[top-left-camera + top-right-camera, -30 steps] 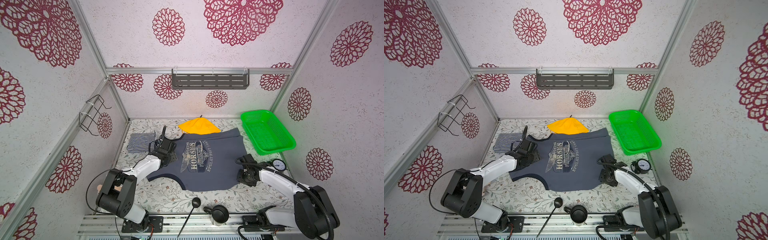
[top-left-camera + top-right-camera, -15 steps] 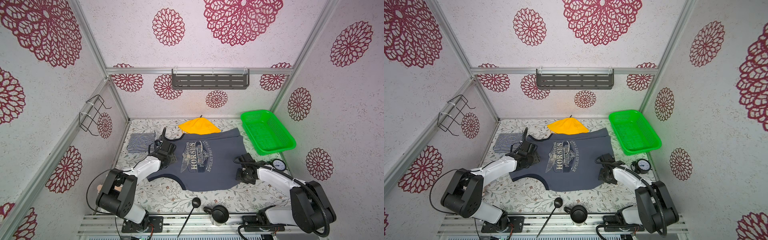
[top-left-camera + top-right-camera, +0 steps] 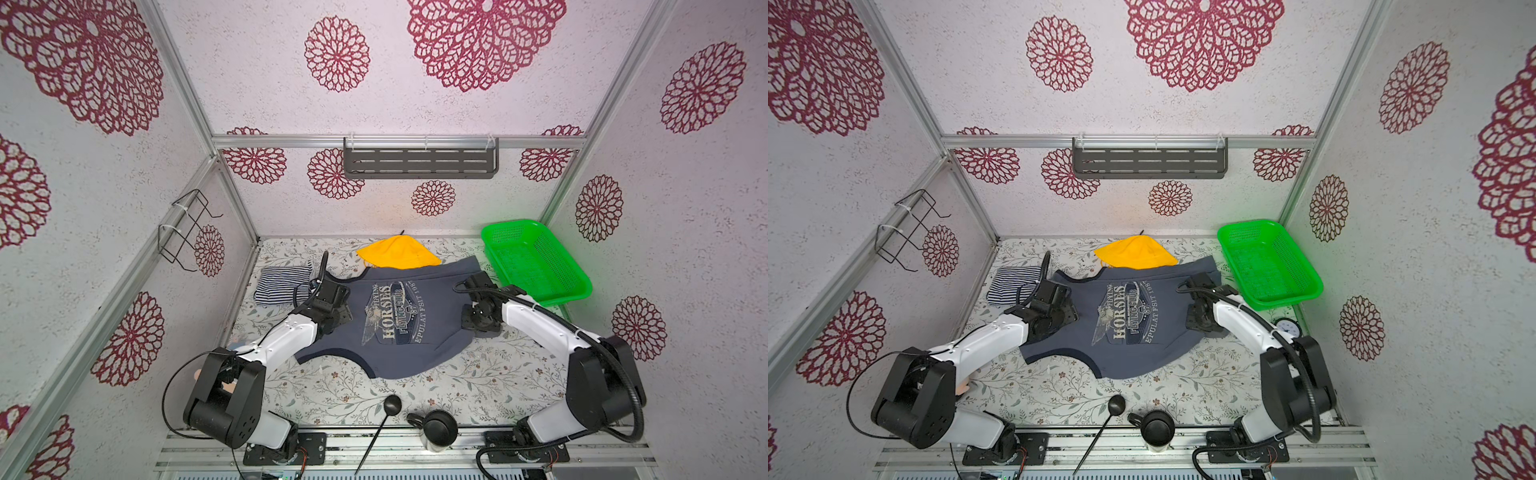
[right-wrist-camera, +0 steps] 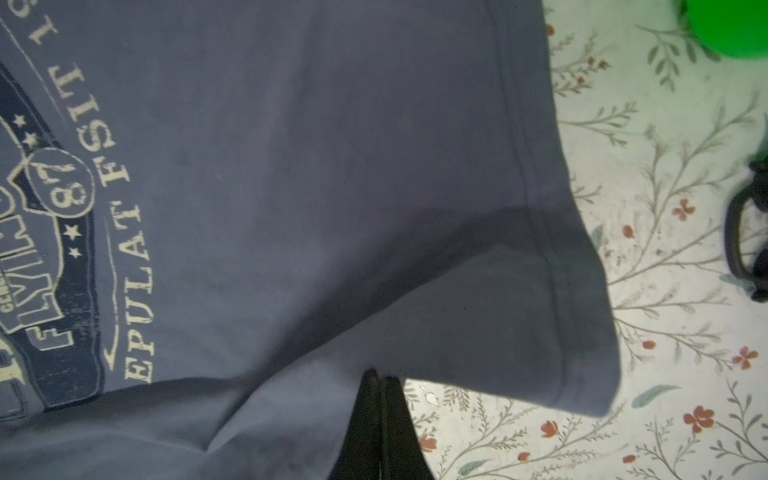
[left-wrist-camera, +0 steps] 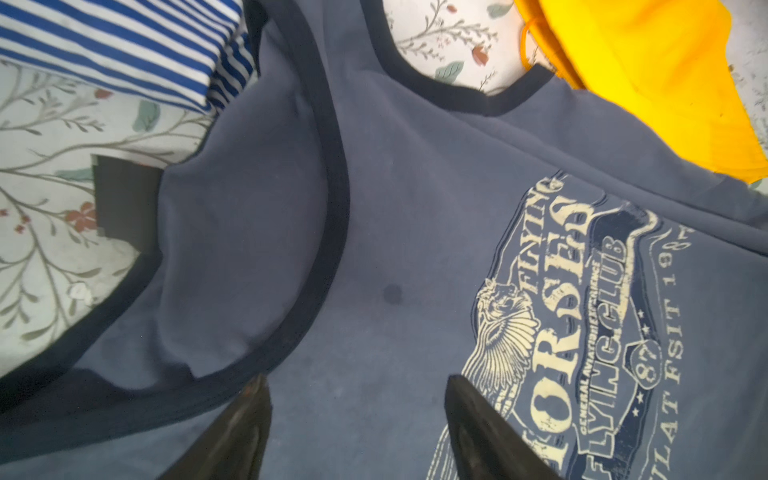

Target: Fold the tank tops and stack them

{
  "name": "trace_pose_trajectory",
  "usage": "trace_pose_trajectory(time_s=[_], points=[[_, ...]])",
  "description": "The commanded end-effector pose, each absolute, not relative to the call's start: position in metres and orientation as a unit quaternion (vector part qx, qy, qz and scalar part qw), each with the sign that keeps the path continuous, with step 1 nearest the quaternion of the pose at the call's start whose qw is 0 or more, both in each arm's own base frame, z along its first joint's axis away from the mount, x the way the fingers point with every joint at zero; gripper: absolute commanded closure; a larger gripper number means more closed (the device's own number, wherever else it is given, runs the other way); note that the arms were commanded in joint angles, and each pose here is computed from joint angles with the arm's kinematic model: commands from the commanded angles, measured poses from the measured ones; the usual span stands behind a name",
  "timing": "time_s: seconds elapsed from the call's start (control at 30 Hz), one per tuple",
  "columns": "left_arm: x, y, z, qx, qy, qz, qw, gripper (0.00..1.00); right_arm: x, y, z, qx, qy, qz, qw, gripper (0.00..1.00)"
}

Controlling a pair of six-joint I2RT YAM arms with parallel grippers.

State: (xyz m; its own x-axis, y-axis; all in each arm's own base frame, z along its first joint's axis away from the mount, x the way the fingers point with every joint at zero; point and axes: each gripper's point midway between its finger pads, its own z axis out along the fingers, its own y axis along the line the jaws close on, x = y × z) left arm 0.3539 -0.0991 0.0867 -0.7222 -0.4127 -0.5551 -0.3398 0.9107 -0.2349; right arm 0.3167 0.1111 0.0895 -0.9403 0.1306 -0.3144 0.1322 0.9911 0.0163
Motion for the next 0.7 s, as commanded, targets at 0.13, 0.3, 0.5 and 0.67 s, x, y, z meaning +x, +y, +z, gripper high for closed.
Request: trace_pose_trajectory(time_s=[0.13, 0.3, 0.5, 0.67], points=[[0.354, -0.102, 0.08, -0.208, 0.926, -0.062, 0.308, 0.3, 0.379, 0.147, 0.115, 0.024, 0.979, 0.029, 0.201, 0.66], [0.351, -0.099, 0.084, -0.208, 0.926, -0.06, 0.31, 0.3, 0.377, 0.124, 0.136, 0.033, 0.975, 0.059, 0.212, 0.42], [0.342, -0.09, 0.085, -0.211, 0.925, -0.047, 0.313, 0.3, 0.321, 0.067, 0.11, 0.079, 0.977, 0.102, 0.171, 0.64], [0.338, -0.086, 0.092, -0.212, 0.925, -0.038, 0.314, 0.3, 0.319, 0.062, 0.089, 0.108, 0.971, 0.13, 0.17, 0.8]])
